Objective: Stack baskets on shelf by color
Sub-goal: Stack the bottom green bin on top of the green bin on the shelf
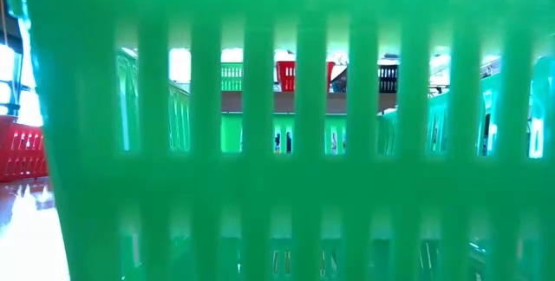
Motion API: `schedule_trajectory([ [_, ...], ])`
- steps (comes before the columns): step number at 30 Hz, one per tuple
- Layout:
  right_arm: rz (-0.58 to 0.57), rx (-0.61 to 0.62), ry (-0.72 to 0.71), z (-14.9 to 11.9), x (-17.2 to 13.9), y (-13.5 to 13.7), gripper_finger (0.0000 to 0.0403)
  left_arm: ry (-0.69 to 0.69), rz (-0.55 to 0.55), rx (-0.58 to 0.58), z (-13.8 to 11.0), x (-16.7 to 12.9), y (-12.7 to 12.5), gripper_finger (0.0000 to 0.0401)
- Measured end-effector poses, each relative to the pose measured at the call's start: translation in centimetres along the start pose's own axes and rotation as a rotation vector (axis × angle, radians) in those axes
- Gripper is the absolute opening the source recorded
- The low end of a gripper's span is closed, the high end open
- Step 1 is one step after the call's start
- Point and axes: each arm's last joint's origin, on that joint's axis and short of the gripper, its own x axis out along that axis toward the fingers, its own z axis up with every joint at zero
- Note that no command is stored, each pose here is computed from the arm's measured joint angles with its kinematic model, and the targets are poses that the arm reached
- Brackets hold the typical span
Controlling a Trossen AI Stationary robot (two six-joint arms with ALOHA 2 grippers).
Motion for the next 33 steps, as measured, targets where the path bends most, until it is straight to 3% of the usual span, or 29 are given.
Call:
schedule_trajectory([
  [11,-0.148,0.175,0.050,-1.0,6.4,0.6,0.0119,-0.010,-0.013,0.075,-0.5,-0.3,-0.5,0.0163],
  [19,-0.319,0.290,0.073,-1.5,9.1,-0.4,0.0119,-0.014,-0.027,0.099,-0.8,-0.6,-0.8,0.0163],
  [33,-0.388,0.357,0.116,-1.6,12.8,-0.7,0.0119,-0.018,-0.039,0.128,-1.0,-0.8,-1.0,0.0163],
])
